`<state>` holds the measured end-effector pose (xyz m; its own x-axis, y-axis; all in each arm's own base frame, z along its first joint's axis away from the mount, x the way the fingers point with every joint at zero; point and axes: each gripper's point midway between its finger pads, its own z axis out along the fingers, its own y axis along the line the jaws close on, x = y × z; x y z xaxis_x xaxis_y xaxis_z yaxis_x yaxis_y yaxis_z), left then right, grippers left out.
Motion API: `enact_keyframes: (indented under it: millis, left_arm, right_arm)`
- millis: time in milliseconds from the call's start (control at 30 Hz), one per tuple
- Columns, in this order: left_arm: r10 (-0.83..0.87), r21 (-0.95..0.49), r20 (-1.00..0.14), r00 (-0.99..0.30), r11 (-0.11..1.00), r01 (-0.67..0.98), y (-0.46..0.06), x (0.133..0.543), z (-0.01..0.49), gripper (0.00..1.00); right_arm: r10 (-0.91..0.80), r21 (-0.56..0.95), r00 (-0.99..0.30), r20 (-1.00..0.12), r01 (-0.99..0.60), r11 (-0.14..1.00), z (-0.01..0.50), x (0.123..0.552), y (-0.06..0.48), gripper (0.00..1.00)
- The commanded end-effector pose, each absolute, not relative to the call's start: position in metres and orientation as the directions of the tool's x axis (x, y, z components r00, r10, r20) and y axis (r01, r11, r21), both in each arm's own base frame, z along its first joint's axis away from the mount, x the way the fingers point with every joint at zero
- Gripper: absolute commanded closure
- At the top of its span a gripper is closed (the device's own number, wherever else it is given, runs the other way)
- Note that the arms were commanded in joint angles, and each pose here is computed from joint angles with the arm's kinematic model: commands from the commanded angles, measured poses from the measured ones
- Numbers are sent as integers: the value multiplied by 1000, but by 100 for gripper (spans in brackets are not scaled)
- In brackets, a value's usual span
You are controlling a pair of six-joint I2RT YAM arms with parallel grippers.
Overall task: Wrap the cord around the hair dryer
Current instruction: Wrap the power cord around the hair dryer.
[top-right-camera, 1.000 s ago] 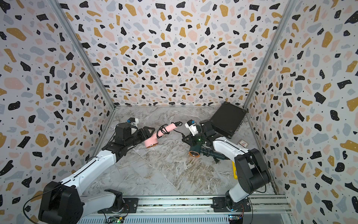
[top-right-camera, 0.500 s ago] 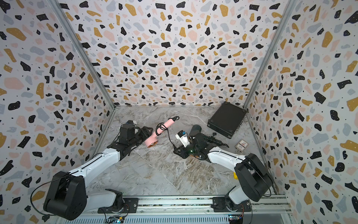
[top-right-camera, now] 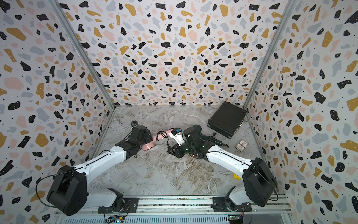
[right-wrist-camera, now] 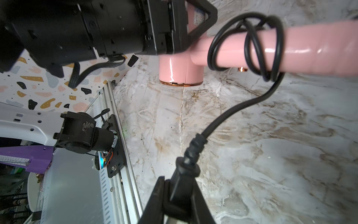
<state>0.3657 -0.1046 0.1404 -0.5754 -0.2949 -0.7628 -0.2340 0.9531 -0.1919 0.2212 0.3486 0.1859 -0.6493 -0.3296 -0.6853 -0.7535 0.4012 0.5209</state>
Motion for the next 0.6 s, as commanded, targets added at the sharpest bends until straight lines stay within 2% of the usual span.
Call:
enact_keyframes:
  millis: [0, 167, 300, 567]
  left_arm:
    - [-175, -46, -851, -495, 964, -262, -92, 376, 171, 100]
    - [-63, 63, -836, -545, 976, -209, -93, 368, 166, 100]
    - [51, 164, -784, -619, 978, -127, -94, 358, 154, 100]
    - [207, 195, -697, -687, 976, 97, -113, 341, 136, 100]
  right_arm:
    - [-330, 497, -584, -742, -809, 314, 236, 207, 351, 100]
    - [-446, 356, -492, -748, -864, 355, 249, 215, 338, 100]
    - [-508, 295, -470, -722, -873, 389, 258, 231, 329, 100]
    - [-516, 240, -446, -731, -876, 418, 278, 272, 323, 100]
